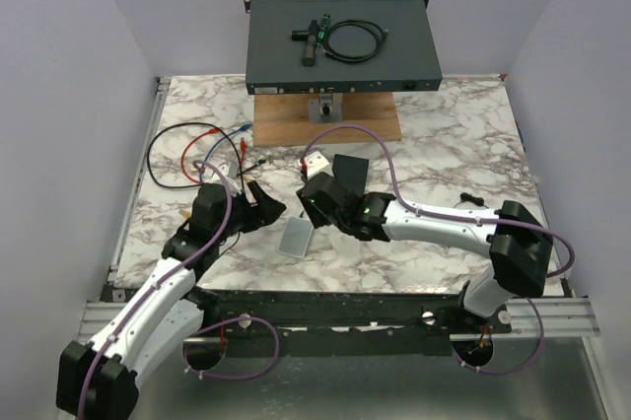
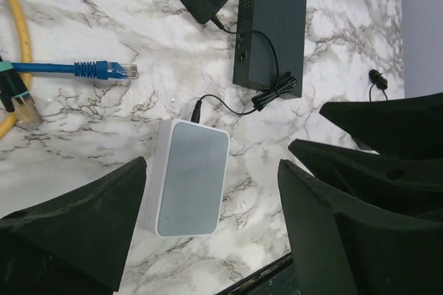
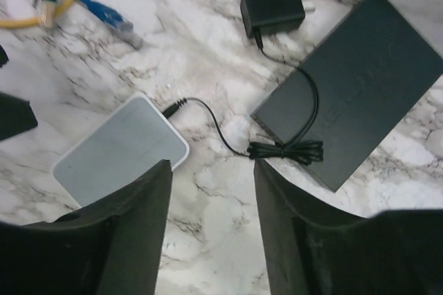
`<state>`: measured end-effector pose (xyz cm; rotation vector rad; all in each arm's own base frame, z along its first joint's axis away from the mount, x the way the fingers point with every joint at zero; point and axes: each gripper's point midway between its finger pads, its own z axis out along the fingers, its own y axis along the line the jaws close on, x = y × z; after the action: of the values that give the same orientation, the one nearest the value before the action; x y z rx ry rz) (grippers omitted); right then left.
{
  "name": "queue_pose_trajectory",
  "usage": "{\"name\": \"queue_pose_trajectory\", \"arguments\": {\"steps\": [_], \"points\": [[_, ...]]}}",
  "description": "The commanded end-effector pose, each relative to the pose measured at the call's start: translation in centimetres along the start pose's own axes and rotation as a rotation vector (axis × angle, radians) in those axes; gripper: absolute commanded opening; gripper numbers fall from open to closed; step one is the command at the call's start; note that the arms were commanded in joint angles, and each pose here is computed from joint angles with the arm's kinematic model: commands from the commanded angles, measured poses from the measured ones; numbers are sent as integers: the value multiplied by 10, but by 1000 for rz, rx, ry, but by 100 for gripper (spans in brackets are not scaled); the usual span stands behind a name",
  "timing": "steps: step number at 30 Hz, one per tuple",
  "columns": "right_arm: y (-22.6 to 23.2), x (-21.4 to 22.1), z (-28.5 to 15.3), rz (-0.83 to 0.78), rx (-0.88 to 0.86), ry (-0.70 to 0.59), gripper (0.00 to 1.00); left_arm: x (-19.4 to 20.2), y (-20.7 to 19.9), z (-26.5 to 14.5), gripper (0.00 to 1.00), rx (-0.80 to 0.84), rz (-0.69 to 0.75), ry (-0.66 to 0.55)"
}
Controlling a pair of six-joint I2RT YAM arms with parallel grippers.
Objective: Insert the plug into the switch port
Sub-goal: Move the switch port to the center of the board, then pick up the connector from the center of the board.
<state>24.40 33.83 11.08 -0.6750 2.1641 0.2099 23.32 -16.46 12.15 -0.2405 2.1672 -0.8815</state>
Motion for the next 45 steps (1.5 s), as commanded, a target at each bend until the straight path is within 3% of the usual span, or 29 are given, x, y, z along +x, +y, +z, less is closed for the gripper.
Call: {"name": "queue_pose_trajectory", "arguments": {"steps": [1,5,18,25,45], "points": [[-1,-41,-7,-70,9,-65,58,-29,-8,-30,80,-54,-5,-113],[23,-67,4,-98,-67,-92,62,-51,-20,-64,98,-52,18,-220],[98,-85,76,-105,-267,-44,67,-74,-18,-158,98,-135,96,-417],[125,-81,114,-43,-290,6,58,-77,-6,-194,98,-176,126,-520],[141,-65,187,71,-298,46,39,-73,-3,-204,99,-153,154,-566]]}}
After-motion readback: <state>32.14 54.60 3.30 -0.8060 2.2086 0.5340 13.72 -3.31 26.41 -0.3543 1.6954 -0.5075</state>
